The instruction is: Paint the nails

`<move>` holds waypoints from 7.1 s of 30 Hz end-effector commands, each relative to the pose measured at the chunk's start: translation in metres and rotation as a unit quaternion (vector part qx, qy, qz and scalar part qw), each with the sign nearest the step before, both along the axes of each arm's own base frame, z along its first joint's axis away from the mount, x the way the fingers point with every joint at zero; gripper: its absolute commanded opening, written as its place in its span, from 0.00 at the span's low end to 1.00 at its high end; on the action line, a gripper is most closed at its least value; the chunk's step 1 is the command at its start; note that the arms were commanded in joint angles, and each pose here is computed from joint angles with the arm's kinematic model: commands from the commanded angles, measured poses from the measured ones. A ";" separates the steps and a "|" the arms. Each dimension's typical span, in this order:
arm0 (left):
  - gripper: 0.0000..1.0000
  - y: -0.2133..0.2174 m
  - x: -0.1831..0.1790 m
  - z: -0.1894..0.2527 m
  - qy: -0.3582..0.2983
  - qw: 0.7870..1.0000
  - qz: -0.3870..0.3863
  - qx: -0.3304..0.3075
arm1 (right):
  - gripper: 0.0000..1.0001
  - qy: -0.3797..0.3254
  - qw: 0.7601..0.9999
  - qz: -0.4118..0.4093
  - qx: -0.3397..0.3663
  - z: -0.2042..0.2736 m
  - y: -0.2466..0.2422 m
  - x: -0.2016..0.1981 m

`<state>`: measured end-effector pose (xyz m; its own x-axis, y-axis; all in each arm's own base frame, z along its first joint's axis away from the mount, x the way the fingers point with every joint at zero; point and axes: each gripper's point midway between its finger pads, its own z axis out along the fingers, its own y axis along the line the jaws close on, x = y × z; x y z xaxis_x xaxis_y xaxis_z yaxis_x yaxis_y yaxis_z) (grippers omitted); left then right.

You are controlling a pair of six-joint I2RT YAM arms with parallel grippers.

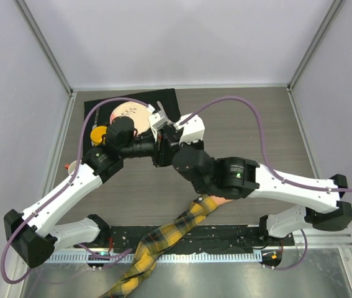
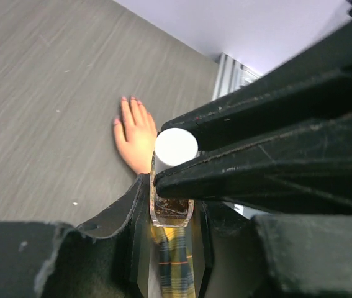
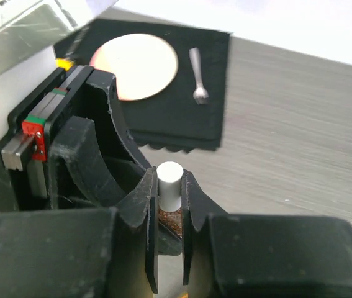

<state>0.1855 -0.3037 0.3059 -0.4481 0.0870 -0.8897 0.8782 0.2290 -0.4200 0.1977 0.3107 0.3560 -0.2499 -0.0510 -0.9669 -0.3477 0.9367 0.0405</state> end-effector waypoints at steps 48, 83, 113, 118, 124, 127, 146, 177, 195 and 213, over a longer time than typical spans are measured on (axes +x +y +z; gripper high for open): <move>0.00 0.002 -0.075 0.057 -0.058 0.970 -0.215 -0.101 | 0.01 0.083 0.880 0.443 0.148 0.042 -0.001 -0.090; 0.00 0.002 -0.076 0.057 -0.031 0.963 -0.242 -0.114 | 0.70 0.056 0.930 0.317 0.179 0.063 -0.023 -0.044; 0.00 0.029 0.062 0.021 -0.068 0.981 0.177 0.028 | 0.01 0.042 0.992 0.102 0.067 0.014 -0.026 0.006; 0.00 0.028 0.067 0.021 -0.072 0.980 0.184 0.025 | 0.01 0.007 0.999 -0.030 0.021 0.005 0.000 0.004; 0.00 0.022 0.047 0.018 -0.089 0.988 0.122 0.018 | 0.01 0.014 0.998 0.020 0.064 0.008 0.006 0.009; 0.00 0.018 0.036 0.022 -0.093 0.991 0.092 0.009 | 0.01 0.027 0.992 0.069 0.099 0.010 0.002 0.008; 1.00 0.083 0.069 0.045 -0.163 0.940 0.299 -0.001 | 0.01 -0.161 0.964 -0.160 0.140 -0.123 -0.105 0.070; 1.00 0.079 0.070 0.040 -0.151 0.948 0.281 -0.016 | 0.04 -0.138 0.966 -0.198 0.096 -0.251 -0.085 0.088; 1.00 0.076 0.068 0.041 -0.149 0.951 0.271 -0.019 | 0.59 -0.116 0.975 -0.172 0.076 -0.229 -0.074 0.087; 1.00 0.076 0.073 0.037 -0.135 0.951 0.277 -0.015 | 0.83 0.039 0.985 -0.130 0.111 -0.132 -0.129 0.031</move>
